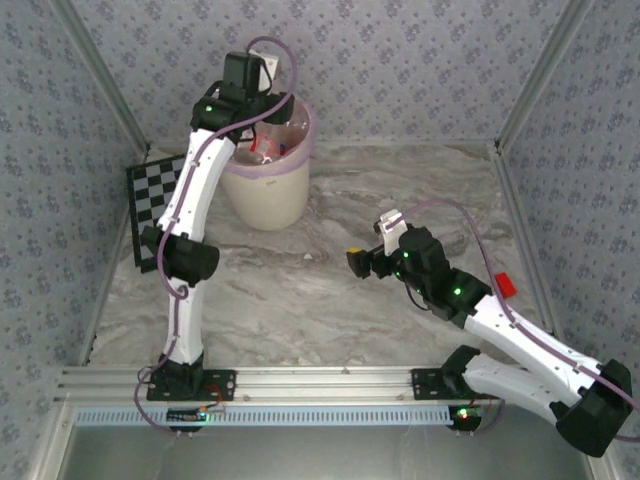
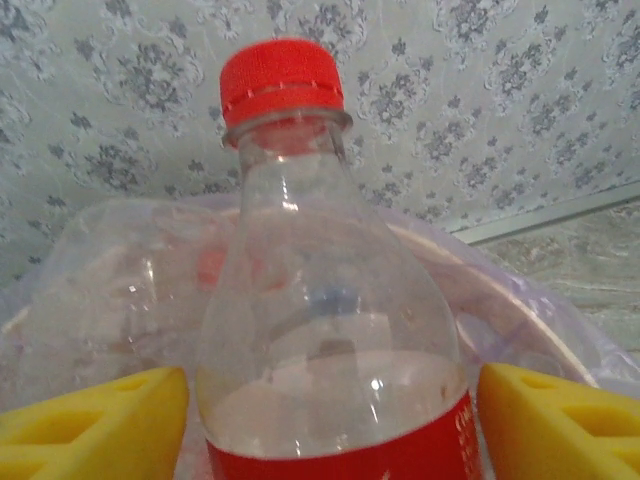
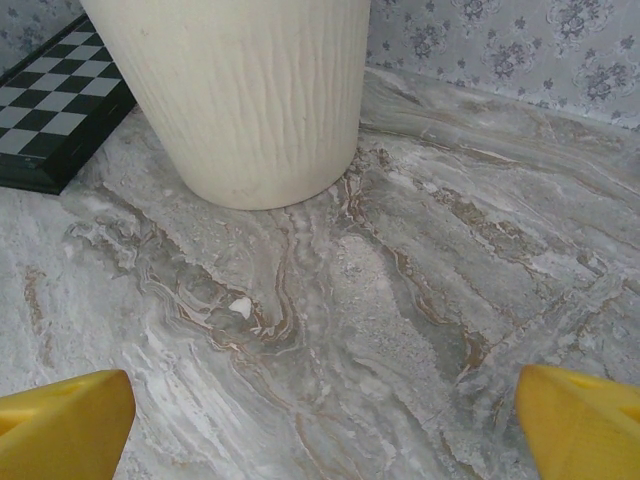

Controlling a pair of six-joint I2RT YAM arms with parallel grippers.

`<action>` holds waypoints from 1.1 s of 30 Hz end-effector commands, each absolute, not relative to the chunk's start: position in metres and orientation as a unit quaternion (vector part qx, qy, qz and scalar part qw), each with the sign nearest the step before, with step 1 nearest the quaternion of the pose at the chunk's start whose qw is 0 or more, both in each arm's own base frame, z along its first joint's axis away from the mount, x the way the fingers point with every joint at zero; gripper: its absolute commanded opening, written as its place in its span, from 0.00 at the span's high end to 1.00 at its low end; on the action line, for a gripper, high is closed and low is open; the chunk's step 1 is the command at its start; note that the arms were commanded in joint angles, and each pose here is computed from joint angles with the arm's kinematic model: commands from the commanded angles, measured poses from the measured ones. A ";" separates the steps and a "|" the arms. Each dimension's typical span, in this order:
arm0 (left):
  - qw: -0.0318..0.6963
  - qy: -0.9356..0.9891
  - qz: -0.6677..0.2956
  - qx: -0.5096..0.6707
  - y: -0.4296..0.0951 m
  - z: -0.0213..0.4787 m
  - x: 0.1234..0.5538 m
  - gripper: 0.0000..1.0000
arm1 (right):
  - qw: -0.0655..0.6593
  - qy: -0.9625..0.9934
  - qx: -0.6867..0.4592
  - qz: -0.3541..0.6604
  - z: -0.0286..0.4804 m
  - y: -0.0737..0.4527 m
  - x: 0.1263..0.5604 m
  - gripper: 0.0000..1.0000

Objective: Put the plastic bottles in the bin

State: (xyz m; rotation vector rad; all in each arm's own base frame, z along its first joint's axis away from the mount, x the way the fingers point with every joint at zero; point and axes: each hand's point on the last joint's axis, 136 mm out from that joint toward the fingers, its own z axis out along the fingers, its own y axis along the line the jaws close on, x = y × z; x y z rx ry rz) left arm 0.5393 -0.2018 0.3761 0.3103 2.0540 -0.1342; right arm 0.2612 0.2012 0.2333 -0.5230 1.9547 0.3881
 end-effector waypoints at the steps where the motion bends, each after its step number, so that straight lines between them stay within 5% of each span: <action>1: 0.536 0.830 -0.069 0.139 -0.198 0.424 0.508 0.19 | 0.533 0.805 -0.216 0.145 0.246 0.198 0.268 0.00; 5: 0.562 0.812 -0.065 0.142 -0.191 0.455 0.490 0.00 | 0.546 0.803 -0.205 0.125 0.259 0.193 0.276 0.00; 14: 0.611 0.782 0.003 0.124 -0.138 0.517 0.392 0.00 | 0.543 0.831 -0.111 0.040 0.285 0.137 0.315 0.00; 20: 0.623 0.781 0.029 -0.006 -0.061 0.423 0.307 0.00 | 0.498 0.860 -0.017 -0.107 0.255 0.044 0.343 0.00; 24: 0.612 0.784 0.074 -0.076 -0.020 0.334 0.275 0.00 | 0.494 0.862 0.032 -0.110 0.217 0.009 0.358 0.00; 28: 0.600 0.778 0.148 -0.112 0.012 0.268 0.270 0.00 | 0.489 0.862 0.061 -0.119 0.178 -0.012 0.366 0.00; 33: 0.594 0.783 0.120 -0.142 0.029 0.202 0.288 0.00 | 0.483 0.862 0.076 -0.135 0.138 -0.033 0.373 0.00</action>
